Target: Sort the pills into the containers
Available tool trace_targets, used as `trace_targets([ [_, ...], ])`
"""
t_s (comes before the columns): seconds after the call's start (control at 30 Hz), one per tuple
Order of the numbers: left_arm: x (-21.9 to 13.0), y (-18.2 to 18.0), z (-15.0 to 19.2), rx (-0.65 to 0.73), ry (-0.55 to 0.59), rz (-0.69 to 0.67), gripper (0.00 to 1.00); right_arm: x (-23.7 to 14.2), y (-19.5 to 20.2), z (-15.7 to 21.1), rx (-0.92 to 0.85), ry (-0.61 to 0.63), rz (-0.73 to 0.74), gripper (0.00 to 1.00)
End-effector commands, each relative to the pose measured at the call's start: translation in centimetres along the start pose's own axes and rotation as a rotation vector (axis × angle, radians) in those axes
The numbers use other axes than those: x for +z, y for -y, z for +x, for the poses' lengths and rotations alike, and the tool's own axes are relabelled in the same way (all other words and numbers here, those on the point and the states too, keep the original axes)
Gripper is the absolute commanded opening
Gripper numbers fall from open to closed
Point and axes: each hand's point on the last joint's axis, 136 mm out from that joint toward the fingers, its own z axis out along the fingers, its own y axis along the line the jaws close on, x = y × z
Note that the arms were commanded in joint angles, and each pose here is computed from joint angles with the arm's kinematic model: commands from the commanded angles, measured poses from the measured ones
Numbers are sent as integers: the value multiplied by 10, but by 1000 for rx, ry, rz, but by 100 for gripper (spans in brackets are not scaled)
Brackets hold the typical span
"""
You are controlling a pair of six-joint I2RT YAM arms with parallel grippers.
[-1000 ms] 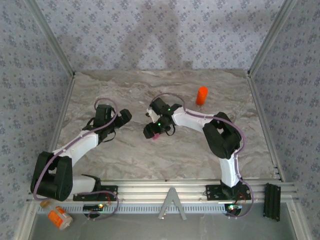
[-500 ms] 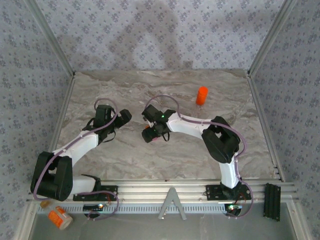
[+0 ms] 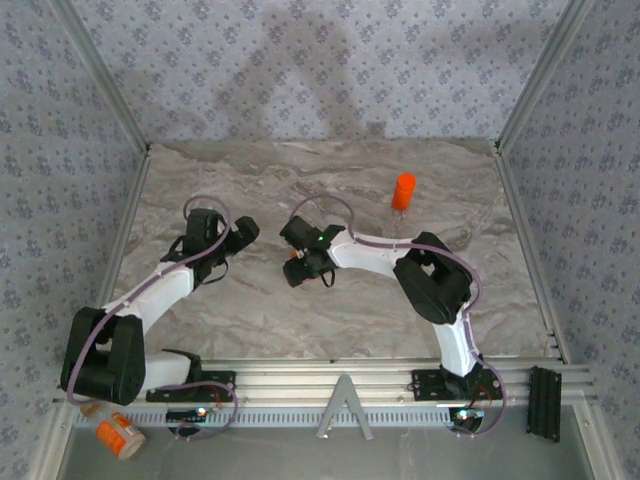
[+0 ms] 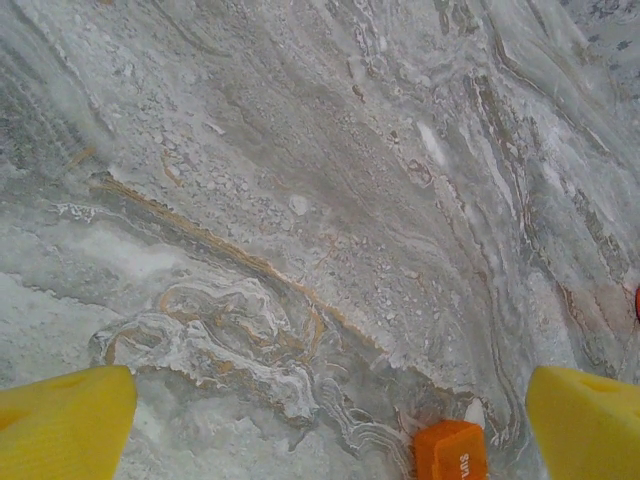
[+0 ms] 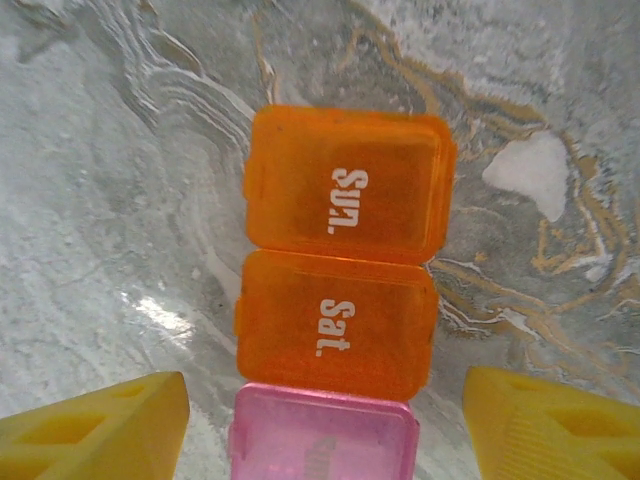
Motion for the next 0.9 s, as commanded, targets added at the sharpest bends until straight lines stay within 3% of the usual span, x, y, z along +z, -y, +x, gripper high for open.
trace_targets([
  [0.0, -5, 4, -3, 3, 7, 20, 100, 10, -1, 11, 25, -34, 0, 72],
  [0.43, -3, 2, -1, -1, 1, 20, 100, 19, 3, 14, 25, -37, 23, 64],
  [0.87, -2, 2, 1, -10, -1, 24, 100, 18, 5, 6, 7, -7, 67, 62],
])
